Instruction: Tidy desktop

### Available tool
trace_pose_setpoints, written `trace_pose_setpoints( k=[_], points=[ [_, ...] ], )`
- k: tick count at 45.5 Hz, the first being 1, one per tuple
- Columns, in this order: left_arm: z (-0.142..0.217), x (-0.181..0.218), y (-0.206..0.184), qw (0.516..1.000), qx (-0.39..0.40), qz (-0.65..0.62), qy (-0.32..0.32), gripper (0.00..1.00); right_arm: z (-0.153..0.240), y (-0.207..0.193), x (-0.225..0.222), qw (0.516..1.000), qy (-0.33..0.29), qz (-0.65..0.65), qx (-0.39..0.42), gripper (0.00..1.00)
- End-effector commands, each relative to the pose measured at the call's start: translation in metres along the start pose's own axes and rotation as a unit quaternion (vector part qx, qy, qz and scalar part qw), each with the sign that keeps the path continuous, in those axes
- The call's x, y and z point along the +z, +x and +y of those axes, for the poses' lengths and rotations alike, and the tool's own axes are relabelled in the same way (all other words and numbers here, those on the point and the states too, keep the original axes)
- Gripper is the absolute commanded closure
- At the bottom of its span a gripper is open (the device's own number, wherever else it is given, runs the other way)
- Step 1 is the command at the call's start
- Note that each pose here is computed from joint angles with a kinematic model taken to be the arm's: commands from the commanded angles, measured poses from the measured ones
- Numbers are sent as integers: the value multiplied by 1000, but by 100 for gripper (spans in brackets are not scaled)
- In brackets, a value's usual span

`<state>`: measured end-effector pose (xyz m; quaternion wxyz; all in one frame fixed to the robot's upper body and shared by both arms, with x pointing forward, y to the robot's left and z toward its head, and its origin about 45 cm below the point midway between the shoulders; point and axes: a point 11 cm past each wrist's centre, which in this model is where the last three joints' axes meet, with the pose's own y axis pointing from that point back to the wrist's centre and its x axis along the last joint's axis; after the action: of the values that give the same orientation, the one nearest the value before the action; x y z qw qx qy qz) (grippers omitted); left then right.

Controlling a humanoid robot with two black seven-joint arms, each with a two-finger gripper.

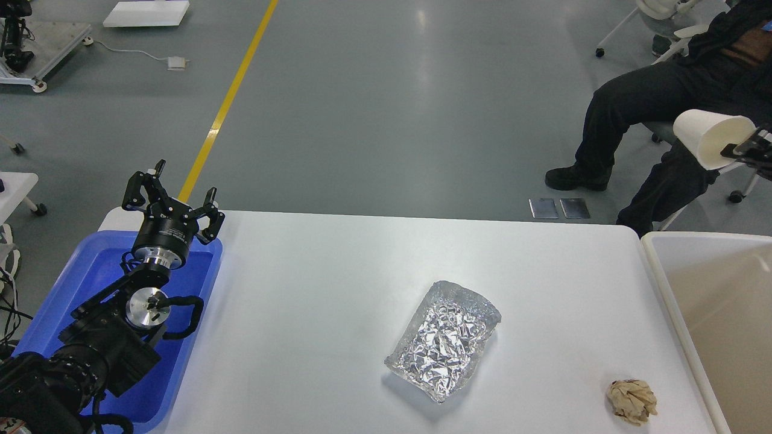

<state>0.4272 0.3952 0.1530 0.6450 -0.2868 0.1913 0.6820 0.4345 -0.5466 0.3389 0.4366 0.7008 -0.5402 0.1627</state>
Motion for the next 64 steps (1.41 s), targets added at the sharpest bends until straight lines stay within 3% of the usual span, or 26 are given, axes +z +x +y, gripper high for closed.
trace_pose_setpoints(
  k=[1,19,32,45,64],
  points=[
    [0,0,0,1000,0,0,0,0,28,30,41,993,-49,-81,75,100],
    [0,0,0,1000,0,0,0,0,51,5,125,953,-138,-215,160,100],
    [0,0,0,1000,0,-1,1,0,40,-68,176,912,-205,-301,190,100],
    [0,0,0,1000,0,-1,1,0,11,-160,190,874,-267,-330,238,100],
    [0,0,0,1000,0,0,0,0,14,-225,207,849,-310,-359,234,100]
  ],
)
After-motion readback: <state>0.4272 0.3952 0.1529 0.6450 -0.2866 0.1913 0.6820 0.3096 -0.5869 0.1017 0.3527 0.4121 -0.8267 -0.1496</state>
